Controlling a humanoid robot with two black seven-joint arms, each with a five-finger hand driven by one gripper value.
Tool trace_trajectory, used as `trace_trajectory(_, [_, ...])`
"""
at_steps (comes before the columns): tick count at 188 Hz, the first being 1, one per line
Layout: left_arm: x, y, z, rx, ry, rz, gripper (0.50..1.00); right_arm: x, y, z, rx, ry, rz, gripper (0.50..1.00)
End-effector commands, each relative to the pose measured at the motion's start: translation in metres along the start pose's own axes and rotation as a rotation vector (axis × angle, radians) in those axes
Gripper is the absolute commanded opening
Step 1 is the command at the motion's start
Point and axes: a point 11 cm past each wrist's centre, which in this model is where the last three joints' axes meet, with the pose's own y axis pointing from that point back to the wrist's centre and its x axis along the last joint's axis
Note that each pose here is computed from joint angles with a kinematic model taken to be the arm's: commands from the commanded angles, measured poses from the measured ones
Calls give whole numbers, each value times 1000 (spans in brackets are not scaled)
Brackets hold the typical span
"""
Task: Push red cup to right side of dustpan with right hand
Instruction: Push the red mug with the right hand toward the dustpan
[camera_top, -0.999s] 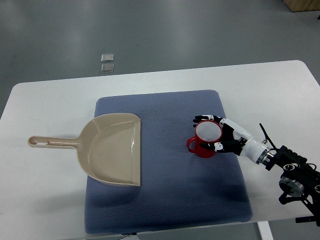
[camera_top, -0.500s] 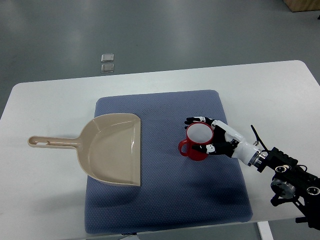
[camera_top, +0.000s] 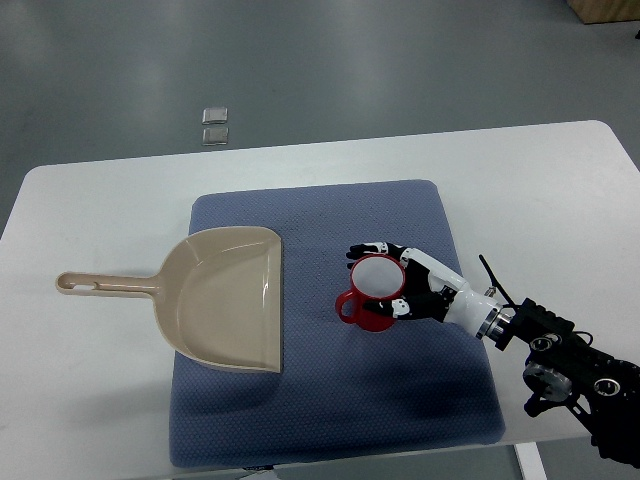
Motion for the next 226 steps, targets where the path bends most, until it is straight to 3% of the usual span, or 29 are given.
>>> trace_trajectory(1, [0,0,0,0,-1,0,1000,-4,-2,1,2,-5,-5,846])
trace_trajectory(143, [0,0,0,0,0,0,1000,-51,-35,8,31,-22,-74,846])
trace_trajectory(226, [0,0,0,0,0,0,1000,-55,-43,5,40,3,-72,846])
